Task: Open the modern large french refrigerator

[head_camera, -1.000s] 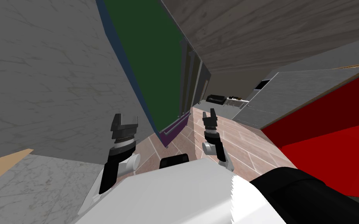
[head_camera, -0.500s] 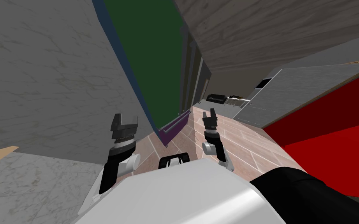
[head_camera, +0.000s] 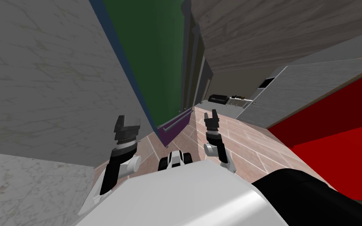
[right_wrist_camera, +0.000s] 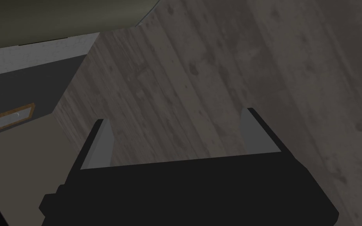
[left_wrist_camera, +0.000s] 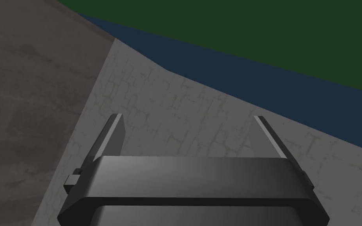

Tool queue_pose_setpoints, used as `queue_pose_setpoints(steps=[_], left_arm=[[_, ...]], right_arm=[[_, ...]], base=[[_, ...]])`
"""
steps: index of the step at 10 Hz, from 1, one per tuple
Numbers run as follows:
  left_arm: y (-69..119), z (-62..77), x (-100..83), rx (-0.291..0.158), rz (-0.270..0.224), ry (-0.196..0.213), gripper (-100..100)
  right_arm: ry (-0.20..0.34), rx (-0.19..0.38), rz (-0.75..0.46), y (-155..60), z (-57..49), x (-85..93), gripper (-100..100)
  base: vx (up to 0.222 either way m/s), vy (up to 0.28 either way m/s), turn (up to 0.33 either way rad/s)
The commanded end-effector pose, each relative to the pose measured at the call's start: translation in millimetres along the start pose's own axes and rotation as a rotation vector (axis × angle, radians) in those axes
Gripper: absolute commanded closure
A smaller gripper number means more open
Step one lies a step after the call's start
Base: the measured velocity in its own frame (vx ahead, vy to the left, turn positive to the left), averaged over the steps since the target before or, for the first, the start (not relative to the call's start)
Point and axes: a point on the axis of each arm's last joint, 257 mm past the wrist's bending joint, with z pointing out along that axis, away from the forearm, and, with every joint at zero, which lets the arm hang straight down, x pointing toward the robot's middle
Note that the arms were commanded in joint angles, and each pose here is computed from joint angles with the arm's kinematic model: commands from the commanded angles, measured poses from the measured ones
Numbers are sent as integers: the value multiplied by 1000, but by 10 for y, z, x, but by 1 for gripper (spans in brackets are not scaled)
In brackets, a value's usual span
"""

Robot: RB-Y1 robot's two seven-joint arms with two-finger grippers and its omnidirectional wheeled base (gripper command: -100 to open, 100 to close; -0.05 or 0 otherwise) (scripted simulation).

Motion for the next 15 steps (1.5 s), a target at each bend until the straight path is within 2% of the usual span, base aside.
queue_pose_setpoints(steps=[1, 5, 15], left_arm=[[155, -59, 0, -18, -23, 18, -100], [427, -180, -47, -50, -72, 14, -100], [1044, -542, -211, -124, -193, -36, -100]], right_arm=[[0, 0, 0, 0, 0, 0, 0], [0, 0, 0, 0, 0, 0, 0], [0, 0, 0, 0, 0, 0, 0]], base=[[120, -117, -2], [111, -125, -7], [111, -117, -6]])
